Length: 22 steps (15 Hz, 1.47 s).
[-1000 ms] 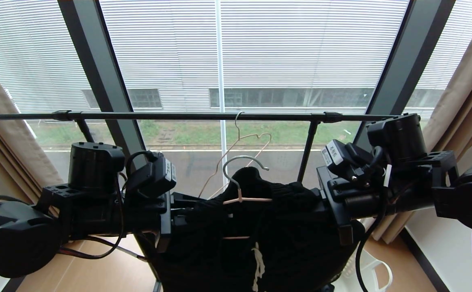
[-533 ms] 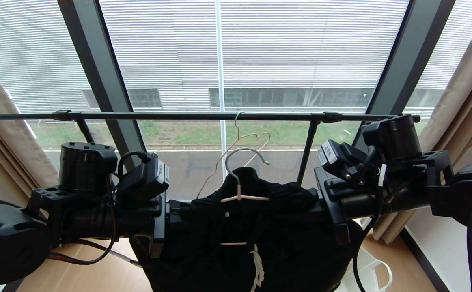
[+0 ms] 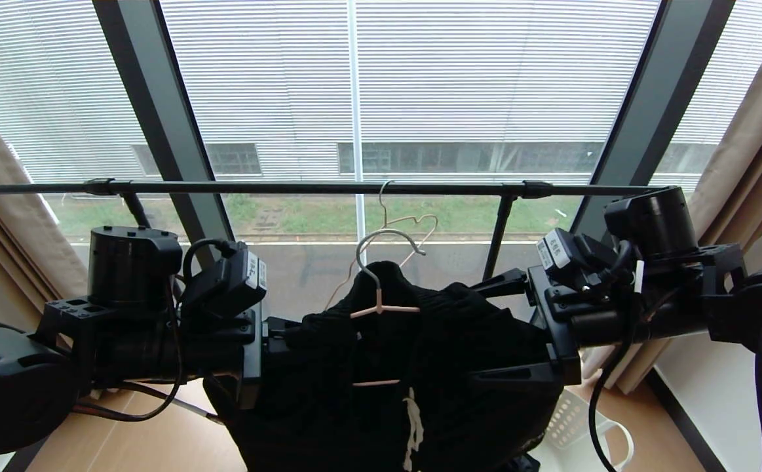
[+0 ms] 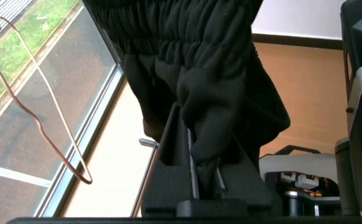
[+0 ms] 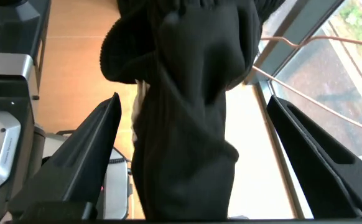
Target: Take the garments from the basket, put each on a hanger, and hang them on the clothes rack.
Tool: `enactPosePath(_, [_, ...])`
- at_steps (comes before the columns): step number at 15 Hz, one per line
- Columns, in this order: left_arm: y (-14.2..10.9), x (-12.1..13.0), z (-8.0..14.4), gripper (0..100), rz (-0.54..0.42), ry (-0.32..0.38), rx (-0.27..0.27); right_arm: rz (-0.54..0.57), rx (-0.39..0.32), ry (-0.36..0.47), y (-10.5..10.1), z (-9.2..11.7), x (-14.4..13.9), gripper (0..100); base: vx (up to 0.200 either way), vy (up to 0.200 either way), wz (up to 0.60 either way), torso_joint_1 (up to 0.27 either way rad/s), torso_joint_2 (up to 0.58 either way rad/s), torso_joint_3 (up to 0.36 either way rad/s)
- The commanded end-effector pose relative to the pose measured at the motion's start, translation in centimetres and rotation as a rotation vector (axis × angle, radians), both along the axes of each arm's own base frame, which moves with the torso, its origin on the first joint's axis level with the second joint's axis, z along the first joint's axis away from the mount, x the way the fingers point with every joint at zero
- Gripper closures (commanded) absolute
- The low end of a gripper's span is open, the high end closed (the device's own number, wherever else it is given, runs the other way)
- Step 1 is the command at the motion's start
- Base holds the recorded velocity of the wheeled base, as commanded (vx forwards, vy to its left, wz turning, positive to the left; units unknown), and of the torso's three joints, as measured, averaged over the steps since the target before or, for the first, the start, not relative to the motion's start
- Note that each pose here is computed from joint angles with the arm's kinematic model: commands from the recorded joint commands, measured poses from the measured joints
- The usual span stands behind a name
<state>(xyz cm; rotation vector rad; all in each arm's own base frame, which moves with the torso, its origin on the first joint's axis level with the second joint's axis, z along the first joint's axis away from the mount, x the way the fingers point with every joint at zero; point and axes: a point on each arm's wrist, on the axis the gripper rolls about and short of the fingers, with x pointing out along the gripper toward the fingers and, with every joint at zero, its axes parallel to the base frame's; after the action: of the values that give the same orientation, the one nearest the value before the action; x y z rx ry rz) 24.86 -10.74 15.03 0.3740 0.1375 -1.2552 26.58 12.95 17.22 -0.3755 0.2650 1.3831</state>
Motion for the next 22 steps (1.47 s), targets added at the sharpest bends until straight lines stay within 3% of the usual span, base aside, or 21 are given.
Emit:
enactPosePath(1, [0.6, 0.3, 0.1, 100, 0.027, -0.009, -0.005, -0.01, 0.012, -0.011, -0.6, 0.5, -0.1, 0, 0.0, 0.0, 0.0, 0.0, 0.0, 0.0])
enactPosePath(4, [1.5, 0.7, 0.3, 100, 0.063, -0.034, -0.014, -0.045, 0.018, -0.001, -1.9, 0.4, 0.2, 0, 0.0, 0.0, 0.0, 0.0, 0.0, 0.0])
enactPosePath(8, [2.1, 0.9, 0.8, 100, 0.058, -0.04, -0.049, -0.086, -0.002, 0.053, -3.0, -1.2, 0.4, 0, 0.0, 0.0, 0.0, 0.0, 0.0, 0.0])
enactPosePath(16, [3.5, 0.5, 2.3, 100, 0.068, -0.044, -0.107, -0.165, -0.066, 0.184, -4.1, -6.0, 3.2, 0, 0.0, 0.0, 0.0, 0.0, 0.0, 0.0])
enactPosePath(22, [3.7, 0.3, 2.6, 100, 0.071, -0.056, -0.111, -0.184, -0.069, 0.189, -4.3, -6.7, 4.0, 0, 0.0, 0.0, 0.0, 0.0, 0.0, 0.0])
